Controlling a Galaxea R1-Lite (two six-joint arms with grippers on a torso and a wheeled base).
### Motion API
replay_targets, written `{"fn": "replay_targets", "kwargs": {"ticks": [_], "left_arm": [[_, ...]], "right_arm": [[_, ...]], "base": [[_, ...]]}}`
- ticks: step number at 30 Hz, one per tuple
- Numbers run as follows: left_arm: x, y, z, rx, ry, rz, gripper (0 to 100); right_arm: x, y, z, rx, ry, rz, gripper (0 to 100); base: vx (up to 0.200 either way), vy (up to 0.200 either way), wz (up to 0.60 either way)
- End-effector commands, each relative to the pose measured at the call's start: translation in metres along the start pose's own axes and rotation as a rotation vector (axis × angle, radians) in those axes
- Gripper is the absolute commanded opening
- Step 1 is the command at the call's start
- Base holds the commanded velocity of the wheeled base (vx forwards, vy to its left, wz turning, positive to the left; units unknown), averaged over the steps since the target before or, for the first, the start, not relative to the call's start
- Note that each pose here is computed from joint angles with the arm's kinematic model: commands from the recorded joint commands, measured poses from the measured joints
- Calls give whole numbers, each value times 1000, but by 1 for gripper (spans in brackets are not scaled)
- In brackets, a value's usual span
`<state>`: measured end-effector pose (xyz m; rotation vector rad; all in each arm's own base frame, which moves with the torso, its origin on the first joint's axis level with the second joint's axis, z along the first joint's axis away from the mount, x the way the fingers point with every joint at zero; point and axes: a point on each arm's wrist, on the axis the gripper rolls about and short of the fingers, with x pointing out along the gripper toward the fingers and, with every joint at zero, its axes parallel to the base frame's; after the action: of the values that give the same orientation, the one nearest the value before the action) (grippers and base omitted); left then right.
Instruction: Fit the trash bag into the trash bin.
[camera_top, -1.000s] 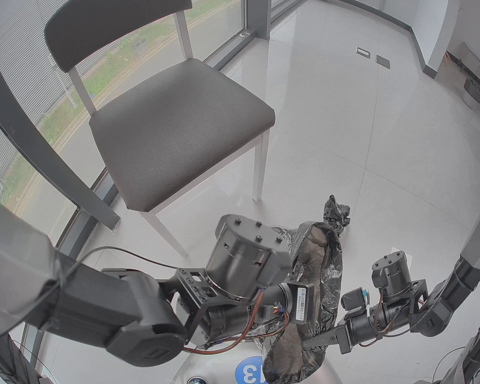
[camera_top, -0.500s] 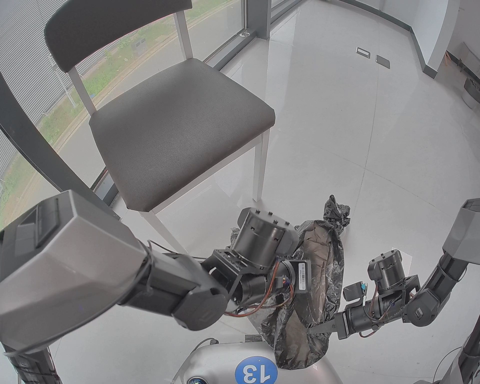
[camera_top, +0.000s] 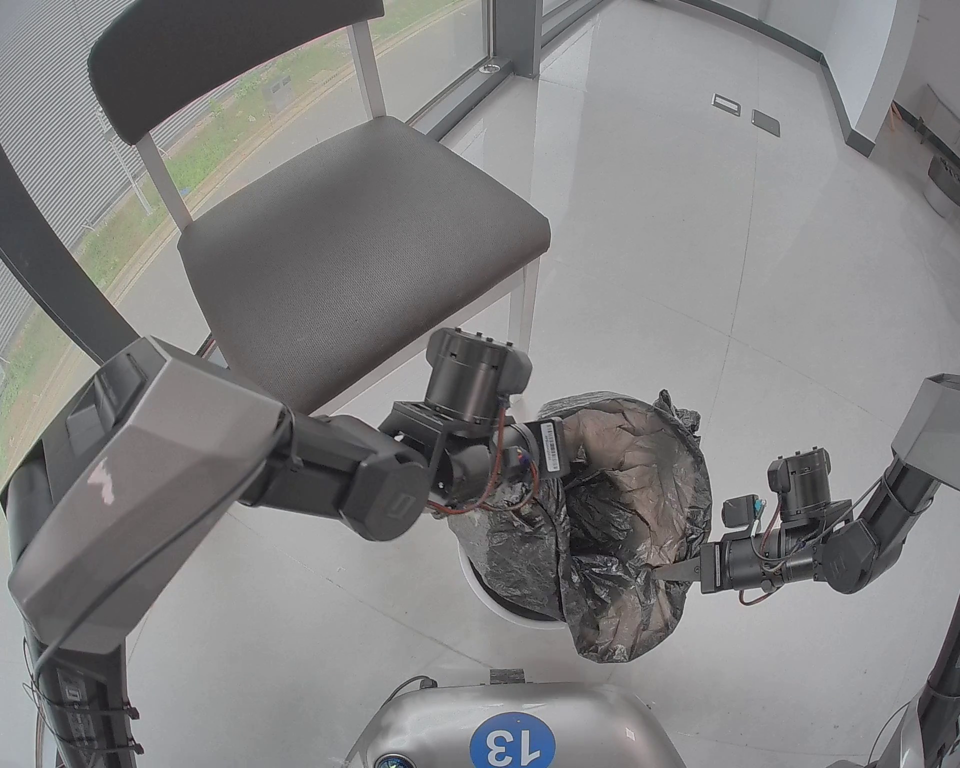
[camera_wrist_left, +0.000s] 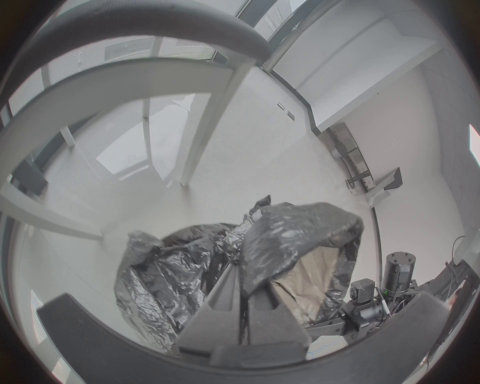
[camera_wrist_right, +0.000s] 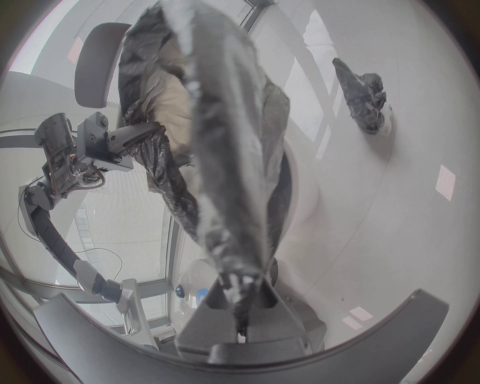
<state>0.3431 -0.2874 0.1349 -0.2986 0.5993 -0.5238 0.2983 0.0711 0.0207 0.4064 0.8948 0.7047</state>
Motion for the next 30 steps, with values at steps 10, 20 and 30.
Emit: {"fn": "replay_targets", "kwargs": {"ticks": [10,20,30], "left_arm": [[-50,39,-4,36,47,97,0],[-47,59,-23,57,106,126,0],[-52,78,-16,58,100,152,0]], "right_arm": [[3,-6,14,-13,-37,-2,0],[-14,-36,20,42,-94,-67,0],[-27,-49,26,39,-139,-101,0]], "base": [[0,0,0],[0,0,0],[0,0,0]]}}
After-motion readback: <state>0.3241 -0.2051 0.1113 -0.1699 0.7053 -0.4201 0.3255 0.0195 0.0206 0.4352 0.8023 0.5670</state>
